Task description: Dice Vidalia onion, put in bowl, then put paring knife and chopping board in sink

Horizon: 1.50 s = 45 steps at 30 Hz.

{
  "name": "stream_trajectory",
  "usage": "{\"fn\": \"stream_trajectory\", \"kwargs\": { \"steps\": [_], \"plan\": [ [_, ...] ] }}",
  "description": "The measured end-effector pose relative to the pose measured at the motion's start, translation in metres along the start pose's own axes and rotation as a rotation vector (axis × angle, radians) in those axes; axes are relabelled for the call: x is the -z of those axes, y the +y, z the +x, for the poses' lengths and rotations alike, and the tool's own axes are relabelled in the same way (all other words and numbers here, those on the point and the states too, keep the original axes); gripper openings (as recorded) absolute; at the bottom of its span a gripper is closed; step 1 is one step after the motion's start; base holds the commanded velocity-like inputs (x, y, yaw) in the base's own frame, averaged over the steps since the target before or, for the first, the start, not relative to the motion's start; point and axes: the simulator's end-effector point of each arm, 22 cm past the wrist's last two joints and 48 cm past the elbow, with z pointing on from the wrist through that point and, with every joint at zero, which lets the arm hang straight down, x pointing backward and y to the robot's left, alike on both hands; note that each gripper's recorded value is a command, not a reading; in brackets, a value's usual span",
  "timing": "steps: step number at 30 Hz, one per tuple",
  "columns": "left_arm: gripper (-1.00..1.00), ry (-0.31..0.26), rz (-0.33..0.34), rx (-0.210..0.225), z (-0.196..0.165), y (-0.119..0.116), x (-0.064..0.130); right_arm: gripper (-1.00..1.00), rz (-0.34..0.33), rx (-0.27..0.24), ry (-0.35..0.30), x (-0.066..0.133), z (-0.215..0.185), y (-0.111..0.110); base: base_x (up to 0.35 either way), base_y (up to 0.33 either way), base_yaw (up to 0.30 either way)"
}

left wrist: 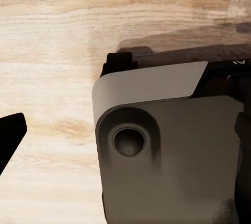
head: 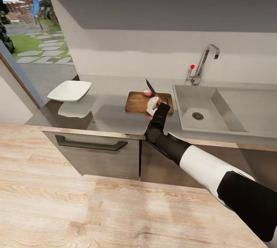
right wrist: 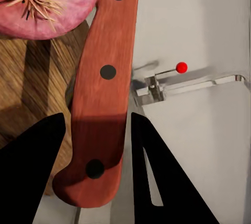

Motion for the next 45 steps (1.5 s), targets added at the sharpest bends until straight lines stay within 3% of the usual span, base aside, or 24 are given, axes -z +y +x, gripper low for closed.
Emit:
{"fn": "stream_trajectory", "kwargs": {
  "steps": [3,7,10,12,16,17,18,27,32,38,45],
  "plan": [
    [1.00,0.000,0.000,0.000,0.000,0.000,0.000,-1.00,0.005,-0.035,0.002,-0.002,-0.001,-0.006,0.000,0.000,0.000],
    [1.00,0.000,0.000,0.000,0.000,0.000,0.000,-1.00,0.018,-0.243,0.059,-0.019,0.011,-0.043,0.000,0.000,0.000],
    [1.00,0.000,0.000,0.001,0.000,0.000,0.000,-1.00,0.038,-0.451,0.129,-0.036,0.035,-0.083,0.000,0.000,0.000],
    [1.00,0.000,-0.001,0.001,0.000,0.001,0.000,-1.00,0.062,-0.563,0.170,-0.047,0.058,-0.106,0.000,0.000,0.000],
    [1.00,0.000,-0.001,0.001,0.000,0.001,0.000,-1.00,0.065,-0.690,0.179,-0.063,0.082,-0.125,0.000,0.000,0.000],
    [1.00,0.000,-0.001,0.001,0.000,0.001,0.000,-1.00,0.046,-0.717,0.167,-0.067,0.083,-0.125,0.000,0.000,0.000],
    [1.00,0.000,-0.002,0.001,0.000,0.001,0.000,-1.00,-0.049,-0.760,0.122,-0.073,0.075,-0.113,0.000,0.000,0.000],
    [1.00,-0.001,-0.002,0.000,0.000,0.001,0.000,-1.00,-0.270,-0.832,0.080,-0.073,0.056,-0.072,0.000,0.000,0.000],
    [1.00,-0.014,-0.002,0.000,-0.003,0.001,0.000,-1.00,-0.297,-0.853,0.060,-0.072,0.048,-0.068,0.000,0.000,0.000],
    [1.00,-0.072,-0.004,0.003,-0.016,0.003,0.000,-1.00,-0.297,-0.882,0.004,-0.069,0.035,-0.054,0.000,0.000,0.000],
    [1.00,-0.086,-0.003,0.003,-0.019,0.002,0.001,-1.00,-0.304,-0.886,-0.002,-0.066,0.031,-0.047,0.000,0.000,0.000]
  ]
}}
